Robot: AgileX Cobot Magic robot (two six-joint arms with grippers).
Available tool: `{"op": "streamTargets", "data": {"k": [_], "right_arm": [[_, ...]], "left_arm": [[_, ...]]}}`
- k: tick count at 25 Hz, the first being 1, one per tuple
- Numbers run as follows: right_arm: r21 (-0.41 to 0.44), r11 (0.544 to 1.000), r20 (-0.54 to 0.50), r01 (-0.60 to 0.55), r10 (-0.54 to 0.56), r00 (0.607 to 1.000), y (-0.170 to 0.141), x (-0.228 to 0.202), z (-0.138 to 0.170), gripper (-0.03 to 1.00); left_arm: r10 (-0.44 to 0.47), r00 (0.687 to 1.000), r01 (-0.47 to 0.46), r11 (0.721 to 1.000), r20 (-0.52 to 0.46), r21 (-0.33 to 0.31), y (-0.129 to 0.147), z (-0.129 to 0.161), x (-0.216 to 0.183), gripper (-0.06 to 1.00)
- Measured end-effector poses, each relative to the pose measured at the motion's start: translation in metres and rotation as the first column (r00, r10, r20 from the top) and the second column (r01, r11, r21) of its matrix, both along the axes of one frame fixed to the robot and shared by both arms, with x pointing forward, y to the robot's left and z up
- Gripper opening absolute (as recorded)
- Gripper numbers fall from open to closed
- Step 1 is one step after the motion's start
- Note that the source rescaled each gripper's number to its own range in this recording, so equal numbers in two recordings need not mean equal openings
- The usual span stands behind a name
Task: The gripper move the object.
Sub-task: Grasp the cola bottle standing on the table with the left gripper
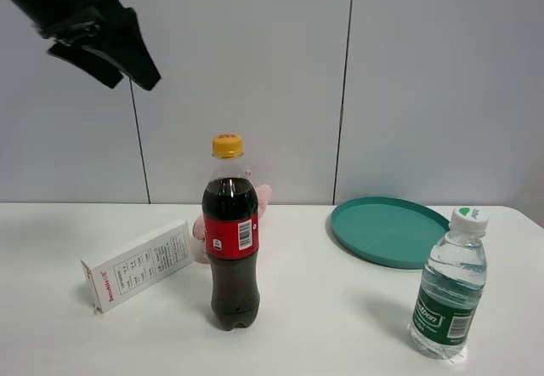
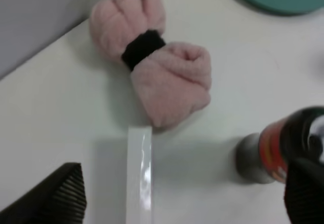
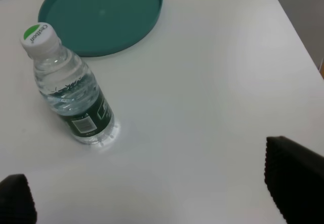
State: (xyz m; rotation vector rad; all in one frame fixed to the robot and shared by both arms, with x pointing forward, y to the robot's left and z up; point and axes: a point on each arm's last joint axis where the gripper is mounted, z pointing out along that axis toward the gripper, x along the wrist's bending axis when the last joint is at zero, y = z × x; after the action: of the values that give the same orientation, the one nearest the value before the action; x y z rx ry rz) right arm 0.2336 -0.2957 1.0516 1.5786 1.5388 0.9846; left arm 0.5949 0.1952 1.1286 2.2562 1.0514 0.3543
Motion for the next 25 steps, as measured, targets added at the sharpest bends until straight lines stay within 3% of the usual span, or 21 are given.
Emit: {"op": "streamTargets", "data": {"k": [3, 6, 9, 13, 19, 25], "right_arm": [[0.0, 1.0, 0.0, 0.0, 0.0, 1.0, 0.0, 0.0, 0.0, 1.0], [0.0, 1.0, 0.0, 0.0, 0.0, 1.0, 0.0, 0.0, 0.0, 1.0], [0.0, 1.0, 0.0, 0.0, 0.0, 1.0, 0.0, 0.0, 0.0, 1.0], [0.0, 1.0, 0.0, 0.0, 0.0, 1.0, 0.0, 0.0, 0.0, 1.0], [0.0, 1.0, 0.0, 0.0, 0.0, 1.0, 0.0, 0.0, 0.0, 1.0], [0.0, 1.0, 0.0, 0.0, 0.0, 1.0, 0.0, 0.0, 0.0, 1.0]], "left_arm": [[-0.052, 0.998, 0.054, 0.998, -0.046, 0.024, -0.034, -0.002, 0.028, 0.47], [-0.038, 0.996, 0.042, 0.998, -0.076, 0.05, -0.061, -0.005, 0.053, 0.56], [0.004, 0.999, -0.003, 1.0, -0.052, 0.013, -0.083, -0.006, 0.077, 0.7], [0.078, 0.996, -0.08, 0.994, -0.042, -0.067, -0.105, -0.009, 0.094, 0.74], [0.073, 0.997, -0.076, 0.995, -0.034, -0.066, -0.119, -0.008, 0.09, 0.75], [0.149, 0.988, -0.152, 0.987, -0.049, -0.059, -0.114, -0.006, 0.09, 0.75]]}}
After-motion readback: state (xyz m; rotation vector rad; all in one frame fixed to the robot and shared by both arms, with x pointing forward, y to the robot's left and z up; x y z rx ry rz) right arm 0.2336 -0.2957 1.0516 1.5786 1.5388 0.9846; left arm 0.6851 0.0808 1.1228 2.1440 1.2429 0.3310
